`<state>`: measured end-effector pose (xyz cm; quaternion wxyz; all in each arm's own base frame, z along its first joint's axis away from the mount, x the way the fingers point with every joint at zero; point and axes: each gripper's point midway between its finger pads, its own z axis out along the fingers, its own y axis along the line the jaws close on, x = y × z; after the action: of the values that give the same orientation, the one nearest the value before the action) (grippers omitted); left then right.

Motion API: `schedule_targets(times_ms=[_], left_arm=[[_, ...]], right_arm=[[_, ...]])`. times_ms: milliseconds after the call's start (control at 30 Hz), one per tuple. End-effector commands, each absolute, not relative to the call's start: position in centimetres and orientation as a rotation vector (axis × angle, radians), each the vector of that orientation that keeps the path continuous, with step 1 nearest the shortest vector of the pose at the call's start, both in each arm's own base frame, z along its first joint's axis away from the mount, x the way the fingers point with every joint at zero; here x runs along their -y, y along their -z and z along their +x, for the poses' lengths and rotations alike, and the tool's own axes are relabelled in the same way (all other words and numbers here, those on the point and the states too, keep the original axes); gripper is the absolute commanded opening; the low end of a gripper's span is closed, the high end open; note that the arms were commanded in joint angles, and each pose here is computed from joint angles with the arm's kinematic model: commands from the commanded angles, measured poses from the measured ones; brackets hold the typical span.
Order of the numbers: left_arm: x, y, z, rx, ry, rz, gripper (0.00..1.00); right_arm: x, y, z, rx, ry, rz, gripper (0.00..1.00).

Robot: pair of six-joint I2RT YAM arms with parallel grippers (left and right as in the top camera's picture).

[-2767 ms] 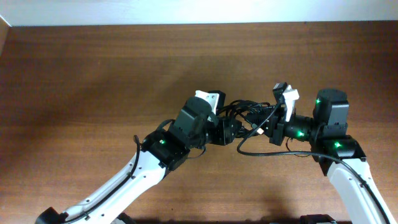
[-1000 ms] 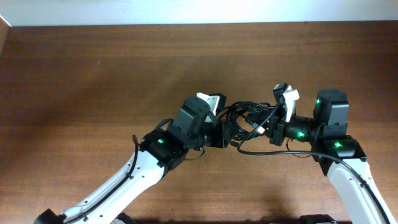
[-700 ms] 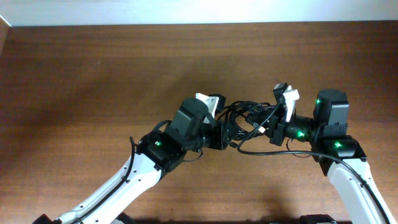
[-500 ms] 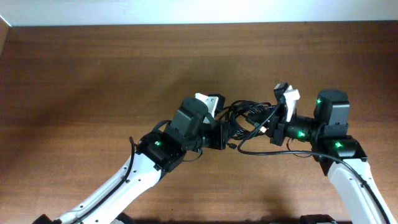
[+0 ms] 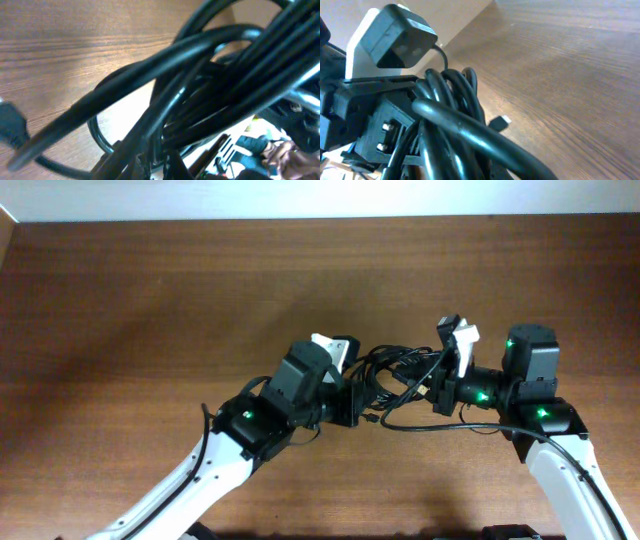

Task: Untangle cables

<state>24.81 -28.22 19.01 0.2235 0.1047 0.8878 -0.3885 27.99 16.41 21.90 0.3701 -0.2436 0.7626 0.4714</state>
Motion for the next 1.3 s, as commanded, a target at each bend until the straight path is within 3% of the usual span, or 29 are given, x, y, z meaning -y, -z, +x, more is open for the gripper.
schedule_targets(times_ms=[0, 333, 667, 933, 1267], left_arm=[[26.8, -20.4, 23.3, -2.393, 1.025, 0.455, 0.00], [24.9, -24.3, 23.0, -2.268, 1.100, 0.459, 0.00], [23.9, -22.4, 20.9, -2.208, 0.917, 0.875, 0.00], [24.2, -27.6, 19.7, -2.055, 0.946, 0.991, 0.00], [25.4, -29.2, 16.1, -1.897, 1.147, 1.207, 0.00]], right_arm=[[-15.9, -22.2, 28.6, -1.942, -1.164, -0.618, 0.04], [-15.9, -22.2, 28.6, -1.942, -1.164, -0.618, 0.04], [-15.9, -22.2, 28.6, -1.942, -1.164, -0.618, 0.04], [-15.9, -22.2, 28.6, -1.942, -1.164, -0.618, 0.04], [-15.9, -22.2, 28.6, -1.942, -1.163, -0.618, 0.04]])
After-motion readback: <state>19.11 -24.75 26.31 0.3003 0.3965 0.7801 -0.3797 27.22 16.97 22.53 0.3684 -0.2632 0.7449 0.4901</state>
